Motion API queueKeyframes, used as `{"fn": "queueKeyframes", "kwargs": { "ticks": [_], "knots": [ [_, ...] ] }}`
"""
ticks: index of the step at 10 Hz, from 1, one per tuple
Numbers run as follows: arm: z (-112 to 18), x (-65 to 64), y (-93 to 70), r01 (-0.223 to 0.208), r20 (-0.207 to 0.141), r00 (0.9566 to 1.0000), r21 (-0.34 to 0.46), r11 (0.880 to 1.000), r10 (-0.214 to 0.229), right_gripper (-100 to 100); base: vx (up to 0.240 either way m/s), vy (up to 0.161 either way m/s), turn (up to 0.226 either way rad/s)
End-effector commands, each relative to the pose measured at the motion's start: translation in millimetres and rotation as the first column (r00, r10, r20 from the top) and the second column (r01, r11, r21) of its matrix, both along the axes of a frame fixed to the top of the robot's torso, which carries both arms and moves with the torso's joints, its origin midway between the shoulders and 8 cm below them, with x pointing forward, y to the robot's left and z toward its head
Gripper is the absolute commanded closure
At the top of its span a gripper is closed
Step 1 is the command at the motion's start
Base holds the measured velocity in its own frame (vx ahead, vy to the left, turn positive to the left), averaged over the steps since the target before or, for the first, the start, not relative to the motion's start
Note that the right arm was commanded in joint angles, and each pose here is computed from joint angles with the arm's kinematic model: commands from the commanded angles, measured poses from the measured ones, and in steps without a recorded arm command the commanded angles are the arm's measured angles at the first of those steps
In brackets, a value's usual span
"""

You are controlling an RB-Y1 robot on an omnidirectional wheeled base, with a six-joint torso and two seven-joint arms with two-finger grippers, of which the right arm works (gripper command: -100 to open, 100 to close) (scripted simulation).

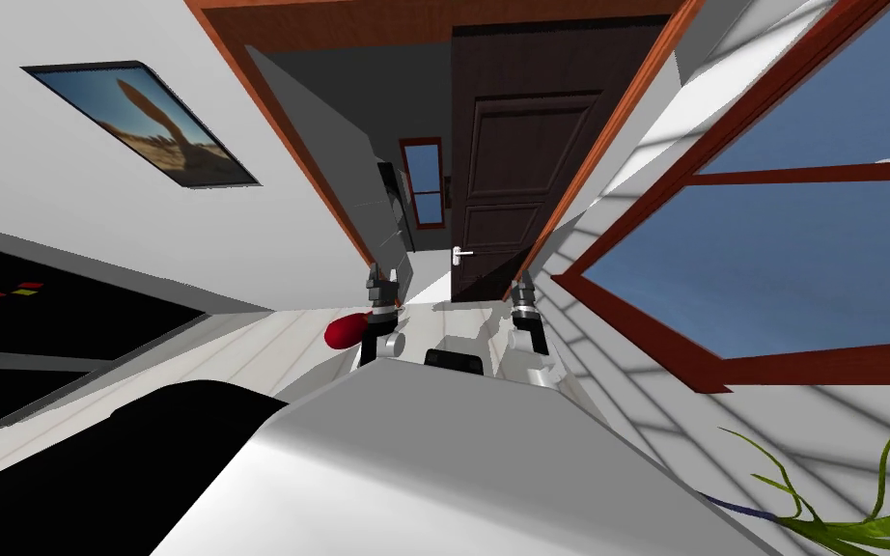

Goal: Push the door open

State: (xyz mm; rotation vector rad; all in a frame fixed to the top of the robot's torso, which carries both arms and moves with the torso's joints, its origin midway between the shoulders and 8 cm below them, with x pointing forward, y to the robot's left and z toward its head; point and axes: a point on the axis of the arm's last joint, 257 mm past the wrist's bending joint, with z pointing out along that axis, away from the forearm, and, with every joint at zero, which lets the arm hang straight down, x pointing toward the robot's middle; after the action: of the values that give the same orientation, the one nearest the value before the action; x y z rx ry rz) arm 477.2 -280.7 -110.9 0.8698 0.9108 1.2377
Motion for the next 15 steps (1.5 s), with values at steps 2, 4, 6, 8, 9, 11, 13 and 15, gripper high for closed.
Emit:
{"fn": "queueKeyframes", "kwargs": {
  "ticks": [2,4,6,8,9,11,13,15],
  "knots": [
    [-20.2,13.0,3.4,-0.011,-0.044,0.9990,0.010,1.000,0.011,-100,0.098,0.044,0.067],
    [-36.2,22.4,5.5,-0.018,-0.078,0.9968,0.019,1.000,0.019,-100,0.107,0.033,0.076],
    [-51.7,31.1,7.9,-0.024,-0.110,0.9935,0.027,0.999,0.027,-100,0.112,0.040,0.059],
    [-66.3,39.2,10.6,-0.031,-0.141,0.9894,0.036,0.999,0.035,-100,0.108,0.034,0.063],
    [-74.4,43.0,11.9,-0.033,-0.158,0.9867,0.041,0.999,0.039,-100,0.102,0.025,0.082],
    [-88.6,49.9,14.9,-0.038,-0.188,0.9810,0.050,0.998,0.047,-100,0.112,0.028,0.055],
    [-102.5,56.3,18.0,-0.043,-0.217,0.9746,0.059,0.997,0.055,-100,0.108,0.027,0.056],
    [-115.1,61.8,21.2,-0.047,-0.244,0.9677,0.068,0.997,0.063,-100,0.098,0.019,0.064]
  ]
}}
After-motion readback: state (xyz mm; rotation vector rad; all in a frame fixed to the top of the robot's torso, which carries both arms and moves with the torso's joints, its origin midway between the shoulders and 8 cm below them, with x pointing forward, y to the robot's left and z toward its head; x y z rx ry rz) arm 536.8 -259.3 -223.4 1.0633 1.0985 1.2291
